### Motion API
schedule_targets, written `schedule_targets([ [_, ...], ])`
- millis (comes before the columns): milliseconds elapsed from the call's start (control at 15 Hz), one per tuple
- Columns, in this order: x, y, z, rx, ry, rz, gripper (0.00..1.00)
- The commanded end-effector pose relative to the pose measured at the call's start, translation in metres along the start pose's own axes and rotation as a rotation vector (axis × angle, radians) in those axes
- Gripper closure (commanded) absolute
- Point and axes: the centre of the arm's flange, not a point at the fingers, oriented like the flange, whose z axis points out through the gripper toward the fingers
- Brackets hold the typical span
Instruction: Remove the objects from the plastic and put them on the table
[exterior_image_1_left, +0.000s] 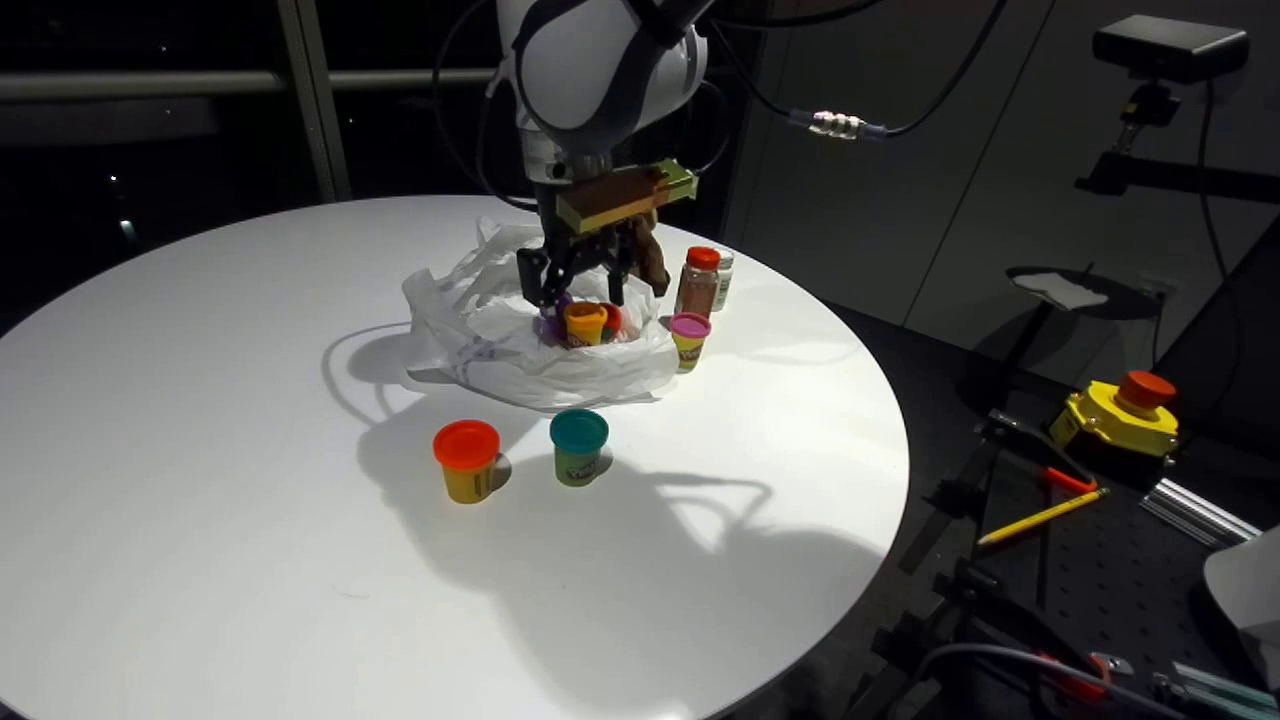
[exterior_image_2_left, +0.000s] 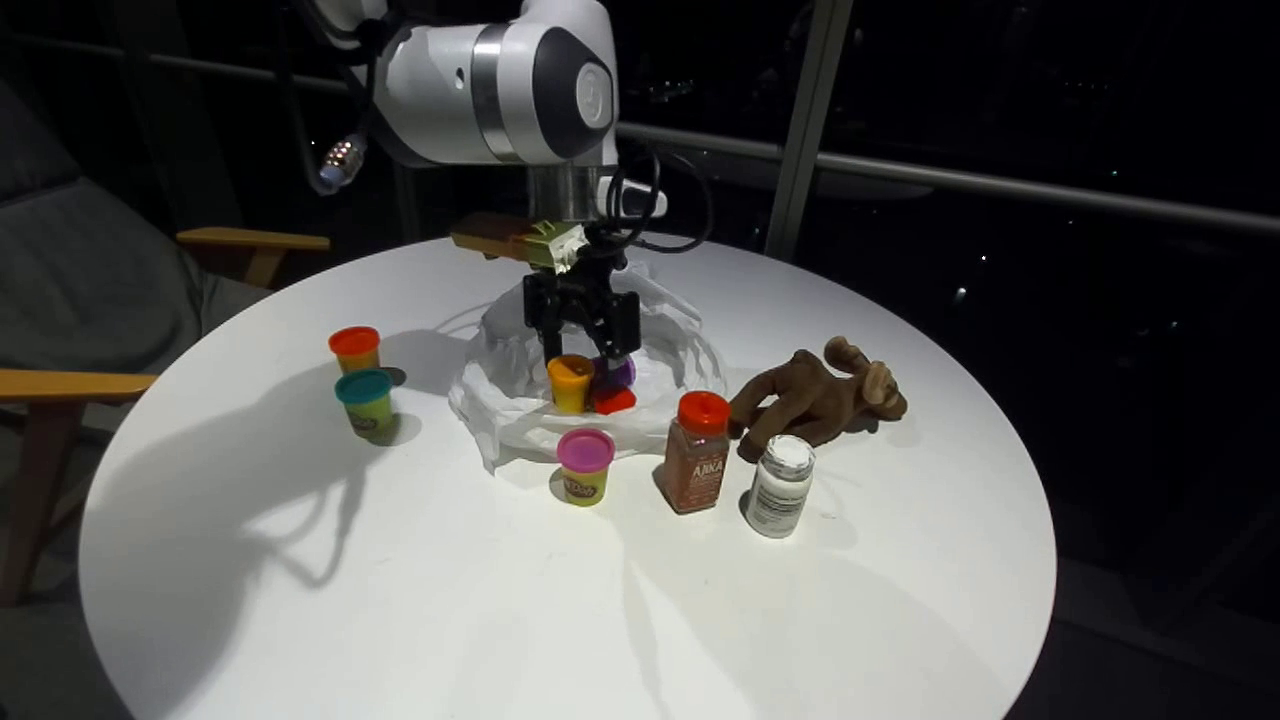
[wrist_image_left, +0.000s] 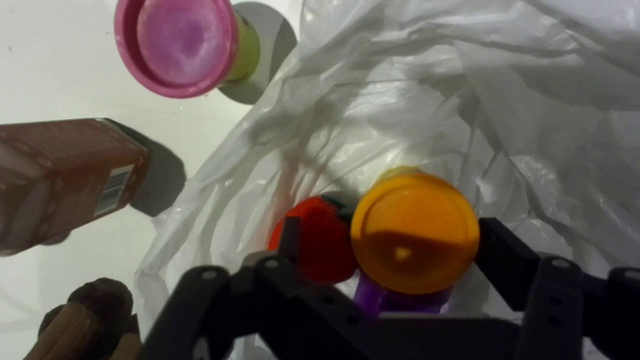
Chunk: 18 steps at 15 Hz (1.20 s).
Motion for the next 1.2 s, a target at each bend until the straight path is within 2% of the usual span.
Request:
schedule_targets([
  [0,0.013,-0.002,-0.002,0.074,-0.043,-0.021,0.42],
  [267,0.011,-0.002,-0.012,0.093,-0.038,-0.017,0.71],
  [467,0.004,0.0,-0.024,0.076,-0.017,-0.007,0.72],
  [733,-0.022,0.001,-0.063,0.018,0.05,-0.006,0.72],
  [933,-0.057,-0.004,-0.1,-0.056,0.113,-0.033,0.72],
  [1133,-0.099,-0.012,-0.116,-0.117,0.137,-0.074,0.72],
])
